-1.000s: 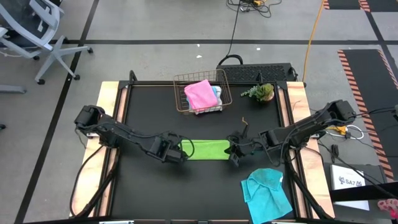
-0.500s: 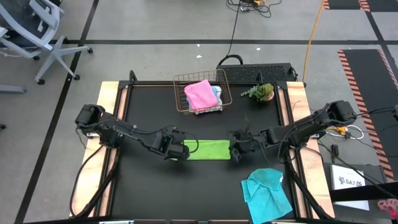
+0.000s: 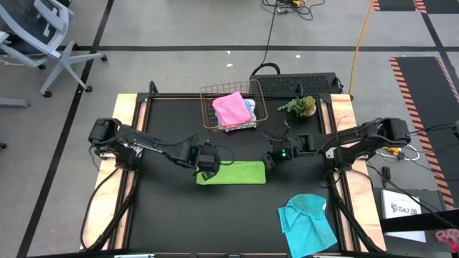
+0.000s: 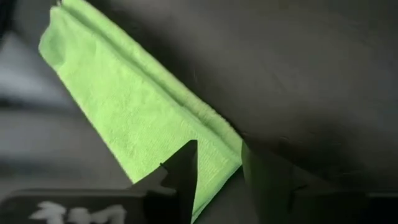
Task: Fold microfiber towels
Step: Fold the green microfiber cloth
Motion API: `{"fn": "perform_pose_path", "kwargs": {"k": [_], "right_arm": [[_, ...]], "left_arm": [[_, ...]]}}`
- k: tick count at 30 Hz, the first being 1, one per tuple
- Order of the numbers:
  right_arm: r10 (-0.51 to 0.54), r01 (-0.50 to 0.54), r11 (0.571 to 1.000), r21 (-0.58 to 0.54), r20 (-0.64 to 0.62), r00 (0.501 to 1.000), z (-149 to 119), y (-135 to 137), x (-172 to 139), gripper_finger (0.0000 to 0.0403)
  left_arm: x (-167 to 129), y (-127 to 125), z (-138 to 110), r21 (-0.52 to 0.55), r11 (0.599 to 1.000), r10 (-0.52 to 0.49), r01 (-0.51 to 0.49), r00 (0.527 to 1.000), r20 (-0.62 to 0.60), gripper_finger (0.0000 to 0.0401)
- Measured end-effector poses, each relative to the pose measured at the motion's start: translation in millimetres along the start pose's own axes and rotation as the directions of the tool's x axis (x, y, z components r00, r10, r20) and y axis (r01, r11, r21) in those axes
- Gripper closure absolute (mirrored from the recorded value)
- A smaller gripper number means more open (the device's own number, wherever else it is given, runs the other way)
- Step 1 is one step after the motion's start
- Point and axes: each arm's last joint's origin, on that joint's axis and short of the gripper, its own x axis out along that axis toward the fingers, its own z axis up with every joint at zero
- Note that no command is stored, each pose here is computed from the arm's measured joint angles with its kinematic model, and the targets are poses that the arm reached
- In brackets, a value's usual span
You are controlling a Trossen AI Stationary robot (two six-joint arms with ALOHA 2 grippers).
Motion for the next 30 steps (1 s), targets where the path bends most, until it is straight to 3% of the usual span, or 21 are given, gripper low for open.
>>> {"fn": "perform_pose_path", "kwargs": {"k": [12,30], "right_arm": [[-0.058,0.057,0.998,-0.012,-0.137,0.989,-6.8,-12.4,26.1,0.0270],[-0.017,0.011,0.998,-0.063,-0.105,0.994,-4.3,-9.3,32.6,0.0270]], "left_arm": [[7.3,14.4,7.9,-0.090,0.996,0.005,-0.007,1.000,-0.021,0.0380],[7.7,15.0,8.4,-0.181,0.984,-0.003,-0.002,1.000,-0.025,0.0380]]}}
